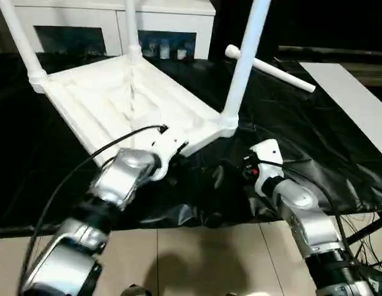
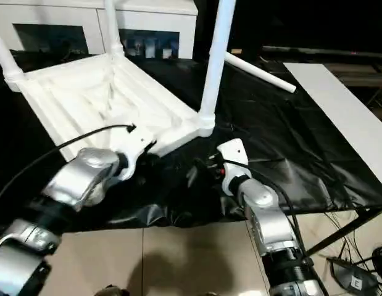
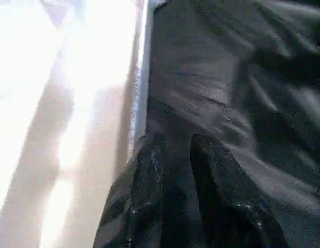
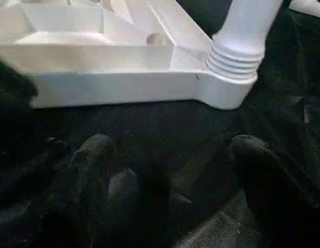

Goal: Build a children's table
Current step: Rotate leg to tighten

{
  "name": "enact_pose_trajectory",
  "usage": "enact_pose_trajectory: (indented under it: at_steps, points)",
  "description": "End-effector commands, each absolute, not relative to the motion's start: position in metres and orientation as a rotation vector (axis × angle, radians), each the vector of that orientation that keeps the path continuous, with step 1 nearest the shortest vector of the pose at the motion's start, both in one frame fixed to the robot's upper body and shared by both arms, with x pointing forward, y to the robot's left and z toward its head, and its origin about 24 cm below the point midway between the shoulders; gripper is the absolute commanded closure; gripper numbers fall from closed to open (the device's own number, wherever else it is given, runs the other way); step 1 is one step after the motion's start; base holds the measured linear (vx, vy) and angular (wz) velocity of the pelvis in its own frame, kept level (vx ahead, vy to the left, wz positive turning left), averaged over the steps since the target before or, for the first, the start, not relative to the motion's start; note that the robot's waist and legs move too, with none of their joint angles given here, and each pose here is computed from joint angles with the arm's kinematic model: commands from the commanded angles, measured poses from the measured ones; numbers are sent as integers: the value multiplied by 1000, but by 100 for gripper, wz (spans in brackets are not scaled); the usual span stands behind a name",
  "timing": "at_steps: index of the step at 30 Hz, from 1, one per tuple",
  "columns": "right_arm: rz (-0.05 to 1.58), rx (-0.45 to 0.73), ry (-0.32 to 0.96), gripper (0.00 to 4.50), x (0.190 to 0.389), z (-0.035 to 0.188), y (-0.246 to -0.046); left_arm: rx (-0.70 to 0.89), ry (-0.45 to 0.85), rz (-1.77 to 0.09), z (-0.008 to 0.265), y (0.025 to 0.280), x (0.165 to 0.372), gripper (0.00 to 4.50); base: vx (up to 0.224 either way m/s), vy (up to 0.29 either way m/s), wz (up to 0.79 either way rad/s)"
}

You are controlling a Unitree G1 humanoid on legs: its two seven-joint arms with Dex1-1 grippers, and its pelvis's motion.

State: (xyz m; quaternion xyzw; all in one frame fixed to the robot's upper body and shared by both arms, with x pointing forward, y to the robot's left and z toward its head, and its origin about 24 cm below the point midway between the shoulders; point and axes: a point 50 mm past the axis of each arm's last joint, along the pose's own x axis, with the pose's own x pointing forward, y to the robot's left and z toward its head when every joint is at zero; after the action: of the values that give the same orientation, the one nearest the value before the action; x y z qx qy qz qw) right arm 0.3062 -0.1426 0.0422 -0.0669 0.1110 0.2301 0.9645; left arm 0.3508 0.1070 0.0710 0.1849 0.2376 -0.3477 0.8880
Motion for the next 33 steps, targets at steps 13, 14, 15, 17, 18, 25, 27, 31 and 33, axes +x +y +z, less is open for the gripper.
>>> enact_pose_trajectory:
  at_steps: [13,14,15,17,18,25,27,31,33]
  points:
    - [426,-170,211,67,307,44,-147,324,270,-438,81,110,381,341,0,0,0]
    - [427,-173,206,67,307,44,-145,253,222,-437,86,105,382,341,0,0,0]
    - [427,-174,204,67,306,45,-145,233,209,-439,87,103,382,341,0,0,0]
    - [427,-174,187,67,305,47,-144,117,125,-462,98,96,380,341,0,0,0]
    - [426,-173,182,67,305,48,-144,98,106,-466,100,95,379,341,0,0,0]
    - [369,-142,170,67,300,51,-147,-115,-125,-513,125,104,346,341,0,0,0]
    - [349,-160,173,67,298,52,-148,-117,-130,-478,126,111,341,341,0,0,0]
    - [297,-211,98,67,287,64,-147,-54,-199,-243,119,149,308,341,0,0,0]
    - [276,-178,69,67,284,68,-150,-30,-183,-197,114,156,301,341,0,0,0]
